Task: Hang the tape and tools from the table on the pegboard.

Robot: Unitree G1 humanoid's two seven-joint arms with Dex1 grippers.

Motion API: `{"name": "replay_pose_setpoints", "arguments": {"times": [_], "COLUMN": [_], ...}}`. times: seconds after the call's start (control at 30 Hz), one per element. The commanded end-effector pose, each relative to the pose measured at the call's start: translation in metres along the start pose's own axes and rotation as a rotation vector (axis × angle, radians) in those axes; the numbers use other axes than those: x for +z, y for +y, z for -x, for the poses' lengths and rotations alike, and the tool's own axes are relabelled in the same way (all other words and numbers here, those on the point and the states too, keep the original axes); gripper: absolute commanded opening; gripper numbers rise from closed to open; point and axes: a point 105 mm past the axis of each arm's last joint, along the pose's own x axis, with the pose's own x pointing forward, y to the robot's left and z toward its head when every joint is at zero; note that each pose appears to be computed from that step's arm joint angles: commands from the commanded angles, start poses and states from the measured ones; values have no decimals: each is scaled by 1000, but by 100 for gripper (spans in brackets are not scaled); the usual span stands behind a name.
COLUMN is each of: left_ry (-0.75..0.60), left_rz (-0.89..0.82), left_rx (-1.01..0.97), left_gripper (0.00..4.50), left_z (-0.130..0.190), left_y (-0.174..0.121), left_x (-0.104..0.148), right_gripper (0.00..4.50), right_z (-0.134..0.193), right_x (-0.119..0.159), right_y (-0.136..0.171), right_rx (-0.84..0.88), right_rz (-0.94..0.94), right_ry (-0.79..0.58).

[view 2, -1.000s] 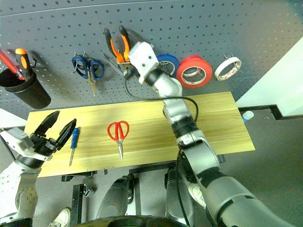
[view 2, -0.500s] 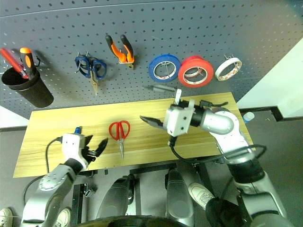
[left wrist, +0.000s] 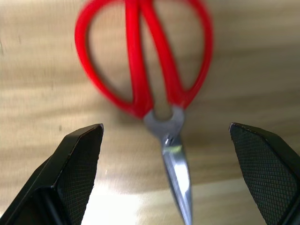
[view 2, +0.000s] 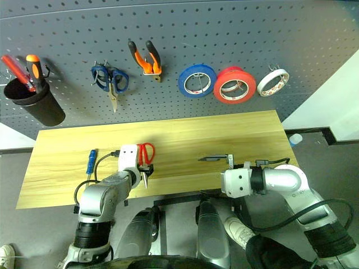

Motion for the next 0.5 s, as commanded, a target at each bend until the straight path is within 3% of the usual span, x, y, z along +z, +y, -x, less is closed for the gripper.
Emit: {"name": "replay_pose_setpoints", "arguments": {"times": [0.03,0.5], "left_ry": [52,151], "left_rz": [31,131], "left_rx": [39,40], "left_gripper": [449,449], "left_z": [-2,-22], "left_y": [5,0], "left_x": [-3,-3], "right_gripper": [450,450], "right_z": [9,7], "right_x": [-5,-1], "right_y": [-6,-12], "right_rx": [-36,-93], "right_rz": [-42,-83], "right_ry": [-5,-40]}}
